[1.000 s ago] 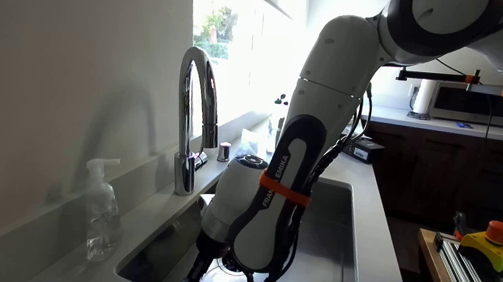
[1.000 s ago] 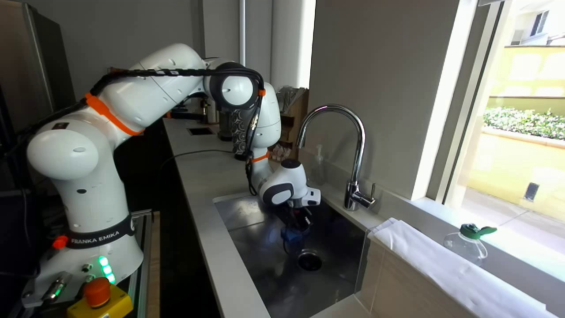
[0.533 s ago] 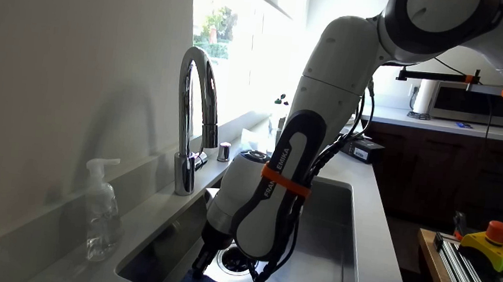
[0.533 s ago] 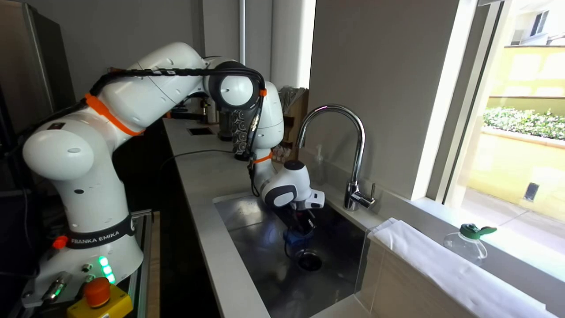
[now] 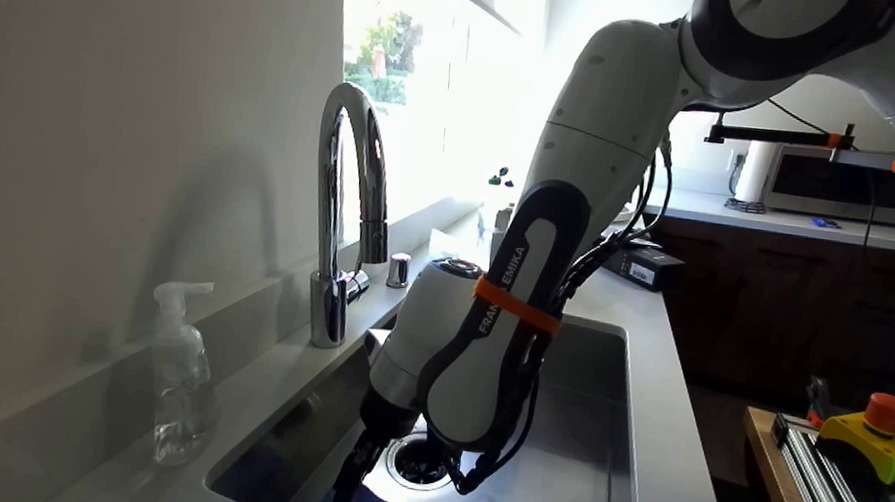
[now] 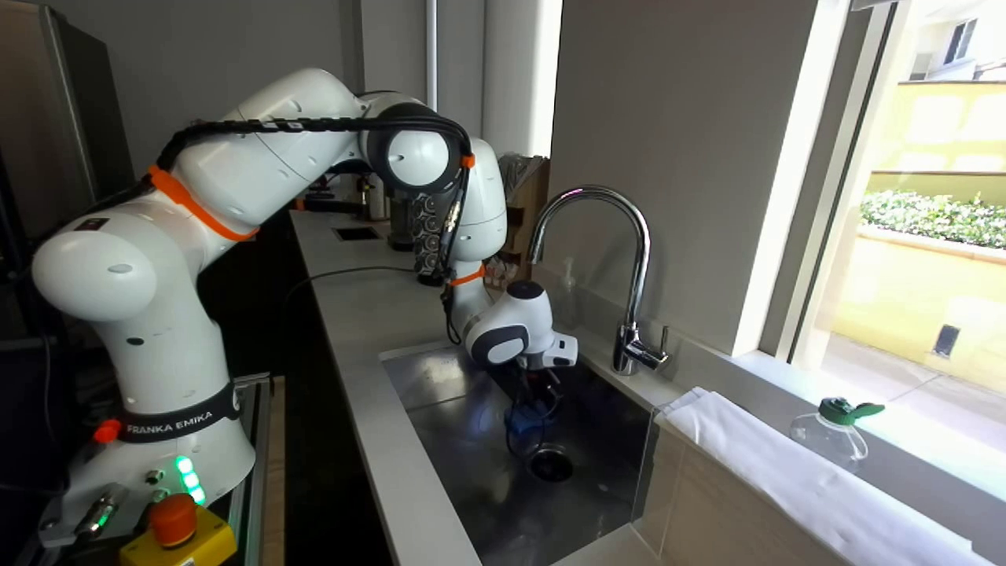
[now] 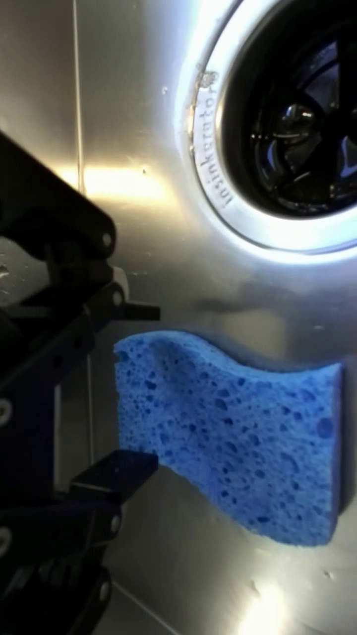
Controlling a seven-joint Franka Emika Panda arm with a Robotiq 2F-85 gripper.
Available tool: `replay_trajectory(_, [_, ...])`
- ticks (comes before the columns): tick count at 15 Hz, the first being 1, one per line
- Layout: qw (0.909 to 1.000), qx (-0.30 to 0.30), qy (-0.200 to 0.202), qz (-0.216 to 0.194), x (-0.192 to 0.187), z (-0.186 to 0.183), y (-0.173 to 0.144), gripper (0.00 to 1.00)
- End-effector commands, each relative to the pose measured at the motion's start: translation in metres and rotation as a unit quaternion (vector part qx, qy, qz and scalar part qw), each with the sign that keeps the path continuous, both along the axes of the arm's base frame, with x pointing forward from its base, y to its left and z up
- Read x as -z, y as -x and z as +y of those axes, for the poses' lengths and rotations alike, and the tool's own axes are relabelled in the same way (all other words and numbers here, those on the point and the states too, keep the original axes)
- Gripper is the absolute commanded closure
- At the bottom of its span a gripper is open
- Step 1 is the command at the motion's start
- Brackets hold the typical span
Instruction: Close the tap faucet
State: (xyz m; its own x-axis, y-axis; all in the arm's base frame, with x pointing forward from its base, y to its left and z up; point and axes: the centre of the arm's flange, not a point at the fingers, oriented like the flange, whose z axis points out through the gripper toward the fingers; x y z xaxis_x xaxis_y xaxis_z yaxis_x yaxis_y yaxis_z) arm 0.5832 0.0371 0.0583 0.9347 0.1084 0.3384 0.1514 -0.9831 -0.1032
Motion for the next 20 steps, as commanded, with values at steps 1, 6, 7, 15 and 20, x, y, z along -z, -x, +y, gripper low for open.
replay_trajectory(1, [0.9992,-0.021,-0.008,0.033,0.005,0.007,0.006,0.00])
replay_trajectory(6, [0.9981,-0.030,-0.014,0.052,0.015,0.018,0.003,0.00])
replay_trajectory(7, [0.9981,-0.030,-0.012,0.053,0.017,0.019,0.002,0.00])
replay_trajectory(15, [0.9989,-0.021,0.020,0.037,0.021,0.013,-0.004,0.00])
replay_trajectory(20, [0.9986,-0.028,0.025,0.038,0.030,0.016,-0.007,0.00])
